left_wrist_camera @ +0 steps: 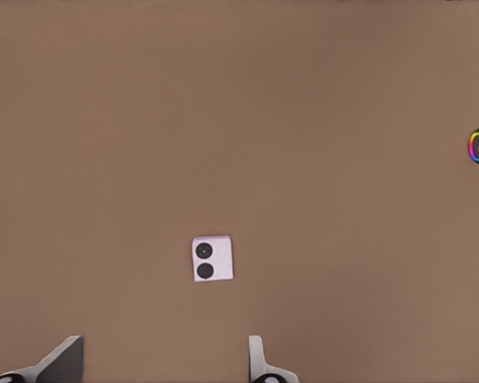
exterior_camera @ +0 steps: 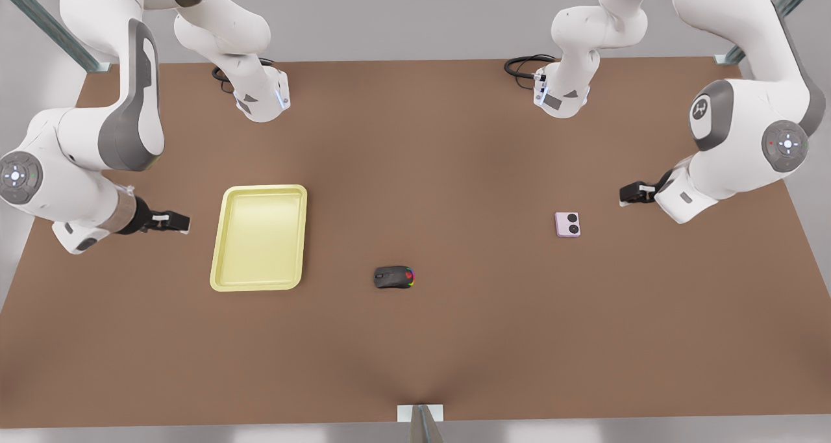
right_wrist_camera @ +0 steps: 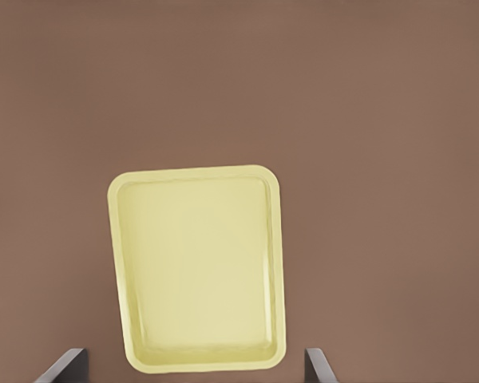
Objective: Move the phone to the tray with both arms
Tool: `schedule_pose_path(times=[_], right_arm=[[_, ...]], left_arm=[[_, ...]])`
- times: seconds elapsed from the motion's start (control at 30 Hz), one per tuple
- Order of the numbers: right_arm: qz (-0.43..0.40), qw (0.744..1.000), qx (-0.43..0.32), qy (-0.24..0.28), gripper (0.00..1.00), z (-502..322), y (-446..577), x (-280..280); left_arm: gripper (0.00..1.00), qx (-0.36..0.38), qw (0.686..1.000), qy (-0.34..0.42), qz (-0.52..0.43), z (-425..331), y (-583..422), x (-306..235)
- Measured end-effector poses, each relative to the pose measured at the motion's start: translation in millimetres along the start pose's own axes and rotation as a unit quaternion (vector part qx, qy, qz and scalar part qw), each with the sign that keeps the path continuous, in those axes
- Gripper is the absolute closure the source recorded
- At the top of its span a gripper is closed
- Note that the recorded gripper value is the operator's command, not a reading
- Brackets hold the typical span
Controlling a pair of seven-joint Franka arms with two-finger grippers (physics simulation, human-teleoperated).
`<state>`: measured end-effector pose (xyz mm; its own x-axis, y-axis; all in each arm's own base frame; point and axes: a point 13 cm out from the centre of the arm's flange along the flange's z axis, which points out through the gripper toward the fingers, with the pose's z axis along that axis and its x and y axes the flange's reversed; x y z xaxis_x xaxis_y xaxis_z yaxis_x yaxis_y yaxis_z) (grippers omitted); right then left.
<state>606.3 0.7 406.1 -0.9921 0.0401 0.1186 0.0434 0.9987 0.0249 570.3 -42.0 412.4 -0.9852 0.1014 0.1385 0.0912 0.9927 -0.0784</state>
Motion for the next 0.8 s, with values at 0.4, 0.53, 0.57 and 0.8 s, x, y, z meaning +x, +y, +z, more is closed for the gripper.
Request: schedule_pose_path(times=[0.4,0.53,0.57,0.8], right_arm=[[0.009,0.999,-0.003,-0.045,0.0,-5.9,3.0,-23.9],[0.009,0.999,-0.003,-0.049,0.0,-7.4,5.8,-25.1],[0.009,0.999,-0.003,-0.049,0.0,-7.6,5.6,-25.4],[0.012,0.999,-0.003,-0.052,0.0,-7.1,5.5,-27.3]], left_arm=[[0.0,-0.022,0.996,0.087,0.023,247.8,7.2,3.2],[0.0,-0.025,0.997,0.072,0.023,300.9,7.9,16.7],[0.0,-0.026,0.997,0.064,0.023,305.7,7.8,16.0],[0.0,-0.027,0.999,0.039,0.026,357.9,3.1,18.7]])
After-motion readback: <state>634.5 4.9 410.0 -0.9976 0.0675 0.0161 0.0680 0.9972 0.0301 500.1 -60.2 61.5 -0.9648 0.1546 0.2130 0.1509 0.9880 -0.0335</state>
